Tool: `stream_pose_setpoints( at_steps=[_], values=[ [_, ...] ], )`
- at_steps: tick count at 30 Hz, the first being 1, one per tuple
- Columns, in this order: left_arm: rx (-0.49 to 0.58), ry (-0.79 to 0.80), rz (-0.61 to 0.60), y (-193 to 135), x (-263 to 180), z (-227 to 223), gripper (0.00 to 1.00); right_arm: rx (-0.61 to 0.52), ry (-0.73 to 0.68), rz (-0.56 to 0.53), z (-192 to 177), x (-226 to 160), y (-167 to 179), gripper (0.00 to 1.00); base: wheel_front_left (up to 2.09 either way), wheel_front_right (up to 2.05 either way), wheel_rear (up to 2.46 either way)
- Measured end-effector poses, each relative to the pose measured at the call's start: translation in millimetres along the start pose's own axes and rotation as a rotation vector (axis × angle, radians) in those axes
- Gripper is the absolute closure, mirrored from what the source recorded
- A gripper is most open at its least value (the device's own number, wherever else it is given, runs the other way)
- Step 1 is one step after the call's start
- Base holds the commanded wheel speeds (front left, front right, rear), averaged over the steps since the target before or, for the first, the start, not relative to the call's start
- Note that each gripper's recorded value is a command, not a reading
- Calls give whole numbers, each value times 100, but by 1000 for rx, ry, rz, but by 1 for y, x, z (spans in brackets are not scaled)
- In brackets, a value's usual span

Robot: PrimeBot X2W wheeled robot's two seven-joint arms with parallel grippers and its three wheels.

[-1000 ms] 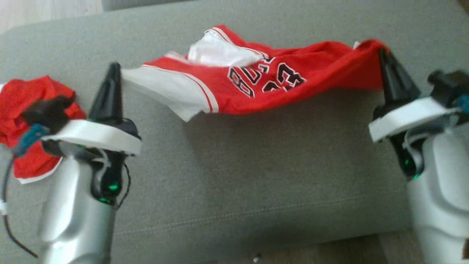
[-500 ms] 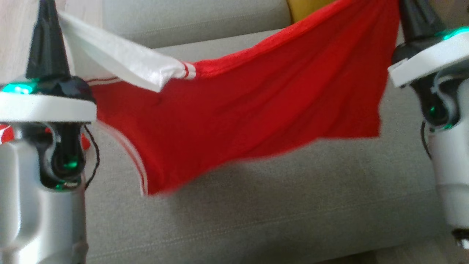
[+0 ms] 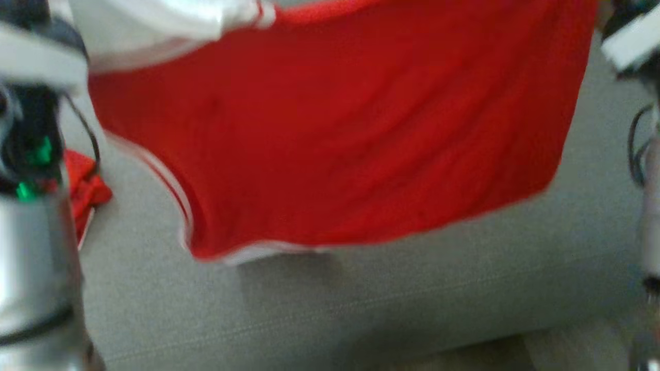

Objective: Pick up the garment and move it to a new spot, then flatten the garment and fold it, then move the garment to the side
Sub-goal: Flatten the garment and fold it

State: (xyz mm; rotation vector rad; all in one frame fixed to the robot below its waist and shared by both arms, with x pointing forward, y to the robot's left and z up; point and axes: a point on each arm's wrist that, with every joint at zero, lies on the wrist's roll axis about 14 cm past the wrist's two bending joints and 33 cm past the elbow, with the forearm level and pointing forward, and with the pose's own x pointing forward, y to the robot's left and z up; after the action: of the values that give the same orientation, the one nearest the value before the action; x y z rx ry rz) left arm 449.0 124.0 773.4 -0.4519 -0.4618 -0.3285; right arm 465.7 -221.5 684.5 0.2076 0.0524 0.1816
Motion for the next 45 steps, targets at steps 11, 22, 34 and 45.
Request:
stream_pose_setpoints(
  at_steps=[11,22,34,45],
  values=[
    [18,-217,-4,30,173,15,100,0,-367,-34,119,152,-5,100,0,0,0],
    [78,-200,63,110,186,-75,100,324,-381,-5,3,260,-2,100,0,0,0],
    [176,266,111,156,64,-226,100,582,120,-164,-208,219,-29,100,0,0,0],
    [257,560,110,158,-72,-250,100,520,362,-180,-249,140,-22,100,0,0,0]
  ],
)
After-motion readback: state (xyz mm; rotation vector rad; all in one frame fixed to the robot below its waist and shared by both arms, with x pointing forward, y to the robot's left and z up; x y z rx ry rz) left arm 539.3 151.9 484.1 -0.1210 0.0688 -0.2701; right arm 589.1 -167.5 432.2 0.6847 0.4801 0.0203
